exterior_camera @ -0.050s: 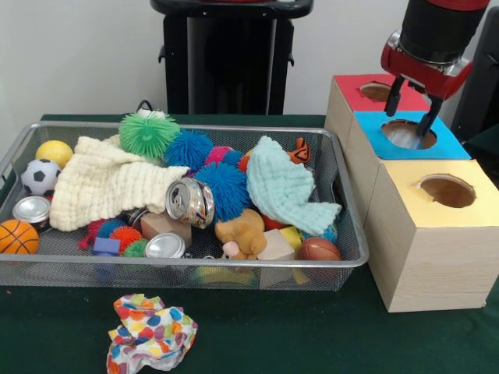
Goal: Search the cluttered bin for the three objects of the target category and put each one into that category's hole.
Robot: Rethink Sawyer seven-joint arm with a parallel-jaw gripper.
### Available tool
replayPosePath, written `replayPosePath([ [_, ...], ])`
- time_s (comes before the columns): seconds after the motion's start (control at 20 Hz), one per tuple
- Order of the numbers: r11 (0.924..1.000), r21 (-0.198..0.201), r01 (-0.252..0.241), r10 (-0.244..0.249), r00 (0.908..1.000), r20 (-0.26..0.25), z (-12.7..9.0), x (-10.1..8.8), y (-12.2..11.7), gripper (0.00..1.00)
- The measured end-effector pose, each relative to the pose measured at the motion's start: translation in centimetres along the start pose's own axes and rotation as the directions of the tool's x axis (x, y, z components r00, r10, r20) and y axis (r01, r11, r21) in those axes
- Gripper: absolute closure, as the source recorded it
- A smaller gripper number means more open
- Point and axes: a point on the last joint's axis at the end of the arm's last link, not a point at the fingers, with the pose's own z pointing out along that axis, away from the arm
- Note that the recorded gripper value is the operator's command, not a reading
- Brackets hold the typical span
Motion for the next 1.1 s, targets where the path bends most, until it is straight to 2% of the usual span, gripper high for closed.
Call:
replayPosePath([
  [0.25,0.9987,0.012,-0.05,0.05,0.9988,-0.005,0.2,0.3,-0.1,0.0],
  [0.45,0.9949,0.04,-0.093,0.095,0.9941,-0.052,-0.1,0.9,-0.4,0.0],
  [0.5,0.993,0.055,-0.105,0.109,0.9909,-0.079,-0.5,1.2,-0.6,0.0],
  [0.8,0.9884,0.107,-0.108,0.126,0.9754,-0.181,-3.6,1.3,-1.0,0.0],
  [1.0,0.9889,0.101,-0.108,0.124,0.9788,-0.163,-5.0,-0.3,-0.9,0.0],
  [1.1,0.9897,0.094,-0.108,0.119,0.9847,-0.127,-5.9,-1.9,-1.0,0.0],
])
